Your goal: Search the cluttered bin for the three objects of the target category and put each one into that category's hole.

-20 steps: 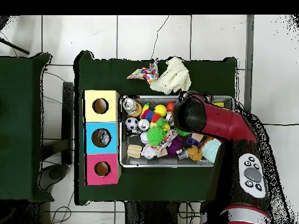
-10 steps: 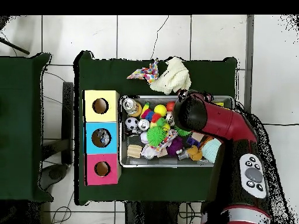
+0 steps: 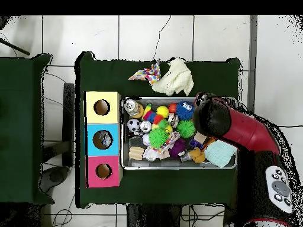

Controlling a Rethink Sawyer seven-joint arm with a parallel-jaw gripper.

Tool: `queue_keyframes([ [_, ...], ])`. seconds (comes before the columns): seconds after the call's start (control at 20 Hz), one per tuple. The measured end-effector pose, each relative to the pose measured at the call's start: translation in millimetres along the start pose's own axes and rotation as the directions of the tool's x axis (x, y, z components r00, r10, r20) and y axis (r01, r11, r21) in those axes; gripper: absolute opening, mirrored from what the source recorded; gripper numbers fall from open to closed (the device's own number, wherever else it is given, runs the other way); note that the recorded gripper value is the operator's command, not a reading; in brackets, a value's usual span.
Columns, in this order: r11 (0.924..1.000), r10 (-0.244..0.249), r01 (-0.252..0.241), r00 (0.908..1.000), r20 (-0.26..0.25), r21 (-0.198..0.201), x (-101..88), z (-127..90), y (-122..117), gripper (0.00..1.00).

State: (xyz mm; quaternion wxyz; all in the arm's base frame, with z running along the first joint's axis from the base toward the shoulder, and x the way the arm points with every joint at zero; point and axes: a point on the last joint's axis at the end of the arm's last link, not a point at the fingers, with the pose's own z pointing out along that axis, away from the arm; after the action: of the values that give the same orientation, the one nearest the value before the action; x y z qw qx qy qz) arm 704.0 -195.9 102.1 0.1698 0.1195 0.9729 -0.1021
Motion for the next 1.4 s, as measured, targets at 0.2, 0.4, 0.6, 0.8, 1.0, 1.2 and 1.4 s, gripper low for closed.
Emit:
queue_keyframes([
  [0.2,0.9994,0.035,-0.035,0.9991,-0.026,0.006,12.9,1.5,-20.6,1.00],
  [0.4,0.9994,0.034,-0.034,0.9990,-0.029,0.005,14.6,1.8,-20.1,1.00],
  [0.6,0.9997,0.024,-0.024,0.9993,-0.029,0.002,14.6,1.3,-13.2,1.00],
  [0.8,0.9999,0.011,-0.011,0.9996,-0.028,-0.003,15.5,1.6,-3.5,1.00],
  [1.0,0.9999,0.012,-0.012,0.9997,-0.019,-0.002,17.7,5.3,-3.5,1.00],
  [1.2,0.9998,0.020,-0.020,0.9998,-0.001,0.003,23.1,14.3,-8.0,1.00],
  [1.4,0.9994,0.033,-0.033,0.9994,0.000,0.003,35.8,24.5,-13.1,1.00],
])
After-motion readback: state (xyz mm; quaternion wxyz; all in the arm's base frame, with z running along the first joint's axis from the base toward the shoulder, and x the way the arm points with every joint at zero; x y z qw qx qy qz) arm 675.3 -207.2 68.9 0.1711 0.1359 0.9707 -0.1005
